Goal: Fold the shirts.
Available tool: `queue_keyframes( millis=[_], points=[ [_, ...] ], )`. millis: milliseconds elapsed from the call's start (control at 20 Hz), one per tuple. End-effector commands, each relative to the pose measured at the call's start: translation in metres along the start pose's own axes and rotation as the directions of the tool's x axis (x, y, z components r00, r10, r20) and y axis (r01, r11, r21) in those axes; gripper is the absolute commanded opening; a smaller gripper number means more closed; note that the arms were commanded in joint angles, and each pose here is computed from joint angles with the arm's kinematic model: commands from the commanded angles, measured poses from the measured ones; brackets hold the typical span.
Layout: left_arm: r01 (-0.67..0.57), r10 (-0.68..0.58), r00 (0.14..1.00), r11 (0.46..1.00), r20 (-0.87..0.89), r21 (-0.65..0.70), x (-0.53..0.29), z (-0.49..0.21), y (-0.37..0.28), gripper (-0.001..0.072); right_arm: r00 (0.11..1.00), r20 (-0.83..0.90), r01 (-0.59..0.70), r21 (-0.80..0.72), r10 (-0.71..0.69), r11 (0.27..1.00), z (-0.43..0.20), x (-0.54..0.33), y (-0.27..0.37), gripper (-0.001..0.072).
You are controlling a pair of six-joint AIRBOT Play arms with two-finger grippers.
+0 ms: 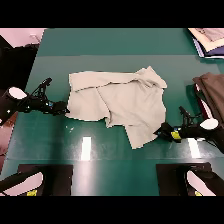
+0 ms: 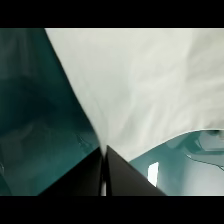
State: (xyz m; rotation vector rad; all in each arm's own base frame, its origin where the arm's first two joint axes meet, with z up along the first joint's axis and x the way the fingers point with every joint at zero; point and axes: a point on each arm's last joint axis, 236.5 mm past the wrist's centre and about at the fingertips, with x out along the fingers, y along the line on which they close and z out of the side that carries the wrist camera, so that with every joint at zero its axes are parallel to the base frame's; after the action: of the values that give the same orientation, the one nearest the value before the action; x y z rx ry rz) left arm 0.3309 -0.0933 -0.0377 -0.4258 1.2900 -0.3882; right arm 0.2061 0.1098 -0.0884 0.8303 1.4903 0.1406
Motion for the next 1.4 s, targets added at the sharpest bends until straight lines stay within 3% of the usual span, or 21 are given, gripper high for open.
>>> queue_keyframes(
  millis=[0,100,250,450,650,900,1150,1250,1350],
  points=[
    [0.002,-0.002,1.0,1.0,-0.006,0.004,-0.001,-0.001,-0.001,0.0025,0.999,-0.031,-0.011,-0.06,0.01,0.998,0.003,0.006,0.002,0.0022],
    [-0.02,0.02,1.0,0.999,-0.01,0.03,-0.012,0.006,-0.001,0.0024,0.999,0.005,-0.036,-0.13,0.037,0.991,0.018,-0.012,0.024,0.002],
    [-0.059,0.051,0.997,0.99,0.06,0.129,-0.058,0.049,-0.022,0.0024,0.961,0.241,-0.065,-0.271,0.133,0.96,0.072,-0.085,0.083,0.0018],
    [-0.14,0.039,0.947,0.944,0.319,0.3,-0.179,0.127,-0.091,0.0024,0.742,0.612,0.005,-0.415,0.275,0.91,0.126,-0.26,0.159,0.0018],
    [-0.248,-0.073,0.772,0.88,0.631,0.405,-0.333,0.155,-0.187,0.0024,0.47,0.819,0.174,-0.452,0.33,0.875,0.111,-0.42,0.203,0.0018],
    [-0.382,-0.235,0.482,0.811,0.844,0.444,-0.467,0.095,-0.267,0.0024,0.209,0.889,0.382,-0.458,0.408,0.803,0.037,-0.53,0.26,0.0018],
    [-0.47,-0.369,0.231,0.768,0.9,0.435,-0.552,-0.007,-0.315,0.0024,0.124,0.87,0.512,-0.469,0.478,0.72,-0.032,-0.559,0.298,0.0018],
    [-0.493,-0.403,0.169,0.756,0.899,0.431,-0.57,-0.038,-0.326,0.0023,0.096,0.862,0.544,-0.465,0.498,0.699,-0.051,-0.565,0.307,0.0018],
    [-0.501,-0.408,0.161,0.751,0.899,0.43,-0.572,-0.049,-0.327,0.0023,0.101,0.864,0.553,-0.462,0.494,0.693,-0.056,-0.564,0.308,0.0017]
  ],
)
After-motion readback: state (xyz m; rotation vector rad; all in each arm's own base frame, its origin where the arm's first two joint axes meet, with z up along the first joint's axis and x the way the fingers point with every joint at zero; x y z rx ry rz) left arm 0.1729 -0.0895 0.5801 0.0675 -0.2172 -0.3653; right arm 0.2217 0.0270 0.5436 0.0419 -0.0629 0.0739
